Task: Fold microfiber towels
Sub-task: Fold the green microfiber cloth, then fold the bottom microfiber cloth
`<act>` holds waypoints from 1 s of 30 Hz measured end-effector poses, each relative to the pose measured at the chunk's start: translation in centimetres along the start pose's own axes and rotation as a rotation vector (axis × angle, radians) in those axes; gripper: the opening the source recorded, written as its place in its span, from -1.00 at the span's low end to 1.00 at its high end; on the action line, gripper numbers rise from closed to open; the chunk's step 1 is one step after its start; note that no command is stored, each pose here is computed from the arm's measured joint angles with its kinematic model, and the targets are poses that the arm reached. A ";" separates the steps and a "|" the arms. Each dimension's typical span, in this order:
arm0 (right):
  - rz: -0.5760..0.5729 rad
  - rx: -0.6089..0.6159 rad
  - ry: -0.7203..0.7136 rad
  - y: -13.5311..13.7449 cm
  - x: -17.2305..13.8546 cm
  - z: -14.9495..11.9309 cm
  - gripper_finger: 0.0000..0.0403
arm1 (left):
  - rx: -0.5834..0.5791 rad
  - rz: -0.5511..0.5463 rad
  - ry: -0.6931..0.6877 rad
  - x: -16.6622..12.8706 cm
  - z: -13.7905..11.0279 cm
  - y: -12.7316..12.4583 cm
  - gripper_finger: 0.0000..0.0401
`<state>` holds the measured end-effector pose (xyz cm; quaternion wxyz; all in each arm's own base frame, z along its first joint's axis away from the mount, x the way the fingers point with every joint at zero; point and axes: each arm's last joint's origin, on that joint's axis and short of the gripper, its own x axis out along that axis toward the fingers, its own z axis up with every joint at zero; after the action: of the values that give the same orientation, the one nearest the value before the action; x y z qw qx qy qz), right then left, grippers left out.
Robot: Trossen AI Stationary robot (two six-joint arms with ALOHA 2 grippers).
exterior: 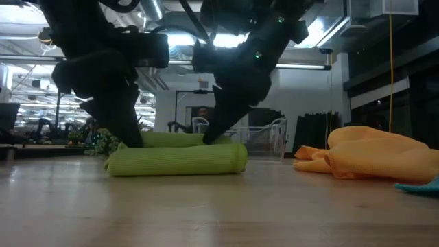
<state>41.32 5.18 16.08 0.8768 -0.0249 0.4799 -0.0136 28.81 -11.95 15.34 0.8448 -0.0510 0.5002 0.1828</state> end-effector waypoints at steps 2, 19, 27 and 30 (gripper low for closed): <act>-0.022 -0.021 -0.018 0.0 0.0 0.2 -0.19 | 0.000 0.006 -0.004 -0.1 0.0 0.1 -0.46; -0.221 0.018 -0.079 -1.4 -0.8 1.8 0.01 | -0.053 0.149 0.053 -3.0 -0.3 3.0 -0.44; -0.211 0.063 -0.130 -0.8 -2.1 3.6 0.01 | -0.077 0.120 0.021 -7.0 -0.2 5.0 -0.45; -0.190 0.117 -0.185 -0.3 -1.6 3.4 0.01 | -0.089 0.164 0.058 -8.2 -0.8 6.2 -0.45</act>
<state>43.32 5.10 19.32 0.9120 -0.0201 0.3912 -0.1219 22.31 -8.50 22.65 0.8091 -0.0526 0.5185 0.2716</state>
